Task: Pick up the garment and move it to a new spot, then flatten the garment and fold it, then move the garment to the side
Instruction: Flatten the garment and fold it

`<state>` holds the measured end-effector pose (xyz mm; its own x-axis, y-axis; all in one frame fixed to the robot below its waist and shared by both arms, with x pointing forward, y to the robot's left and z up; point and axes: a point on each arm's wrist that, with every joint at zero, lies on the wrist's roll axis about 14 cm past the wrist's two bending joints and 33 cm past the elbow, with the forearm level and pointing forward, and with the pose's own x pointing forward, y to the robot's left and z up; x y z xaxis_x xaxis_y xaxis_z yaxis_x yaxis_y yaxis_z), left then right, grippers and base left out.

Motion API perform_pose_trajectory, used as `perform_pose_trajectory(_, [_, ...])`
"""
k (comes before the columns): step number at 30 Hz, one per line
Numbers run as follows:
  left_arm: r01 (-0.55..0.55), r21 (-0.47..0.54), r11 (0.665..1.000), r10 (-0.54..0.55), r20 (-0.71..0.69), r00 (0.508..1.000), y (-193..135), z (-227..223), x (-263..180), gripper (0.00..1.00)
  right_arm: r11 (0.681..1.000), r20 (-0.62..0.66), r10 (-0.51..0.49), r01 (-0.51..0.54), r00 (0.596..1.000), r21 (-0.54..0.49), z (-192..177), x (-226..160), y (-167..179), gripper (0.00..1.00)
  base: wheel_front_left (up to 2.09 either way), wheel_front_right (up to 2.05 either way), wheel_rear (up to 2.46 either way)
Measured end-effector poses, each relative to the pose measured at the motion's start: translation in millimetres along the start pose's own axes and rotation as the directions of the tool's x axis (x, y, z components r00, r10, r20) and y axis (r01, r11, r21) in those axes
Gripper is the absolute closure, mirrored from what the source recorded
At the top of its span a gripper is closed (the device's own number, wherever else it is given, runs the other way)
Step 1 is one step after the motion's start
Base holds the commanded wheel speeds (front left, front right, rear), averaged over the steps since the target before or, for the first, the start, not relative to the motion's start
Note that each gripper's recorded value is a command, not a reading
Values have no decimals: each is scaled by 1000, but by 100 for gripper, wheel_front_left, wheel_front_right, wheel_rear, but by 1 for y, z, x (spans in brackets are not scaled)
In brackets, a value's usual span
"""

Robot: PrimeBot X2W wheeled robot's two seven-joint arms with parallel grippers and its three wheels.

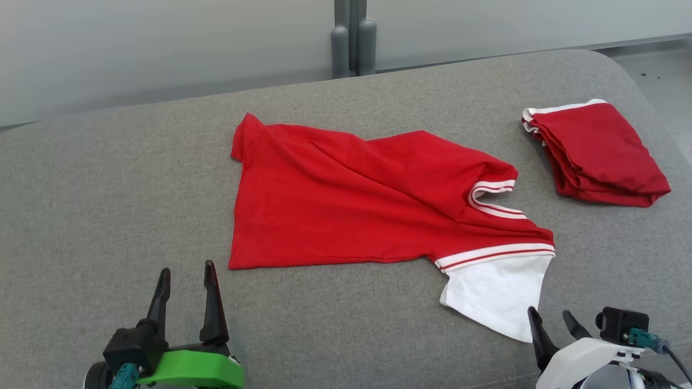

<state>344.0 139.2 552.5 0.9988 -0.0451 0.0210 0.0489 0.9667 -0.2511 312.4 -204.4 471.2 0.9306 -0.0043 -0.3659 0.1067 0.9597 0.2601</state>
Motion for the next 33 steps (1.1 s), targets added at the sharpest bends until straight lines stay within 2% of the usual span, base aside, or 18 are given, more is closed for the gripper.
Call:
perform_pose_trajectory(5, [5, 4, 1000, -5, -15, 1000, 0, -6, 7, 0, 999, -105, -18, 21, 994, 32, -32, 3, -5, 0, 0, 0, 0])
perform_pose_trajectory(18, [-32, 14, 999, 32, -18, 999, 13, -6, 7, 0, 1000, -233, 10, -3, 972, 30, -68, 28, 9, 0, 0, 0, 0])
perform_pose_trajectory(19, [-36, 14, 999, 37, -17, 999, 15, -6, 6, 0, 1000, -236, 14, -8, 972, 28, -69, 29, 11, 11, 0, 0, 0])
perform_pose_trajectory(21, [-45, 15, 999, 45, -16, 999, 17, -6, 6, 0, 1000, -244, 20, -14, 970, 24, -71, 32, 13, 64, 0, 0, 0])
perform_pose_trajectory(23, [-49, 18, 999, 49, -16, 999, 19, -5, 5, 0, 1000, -248, 23, -20, 969, 15, -72, 34, 14, 100, 0, 0, 0])
perform_pose_trajectory(27, [-51, 18, 999, 51, -12, 999, 20, -4, 5, 0, 999, -232, 41, -39, 972, 12, -68, 38, 21, 100, 0, 0, 0])
perform_pose_trajectory(30, [-42, 16, 999, 43, -10, 999, 17, -4, 7, 0, 998, -165, 50, -43, 985, 41, -52, 41, 25, 100, 0, 0, 0])
perform_pose_trajectory(33, [-31, 13, 999, 31, -10, 999, 12, -4, 8, 0, 996, -51, 70, -67, 996, 59, -20, 49, 33, 100, 0, 0, 0])
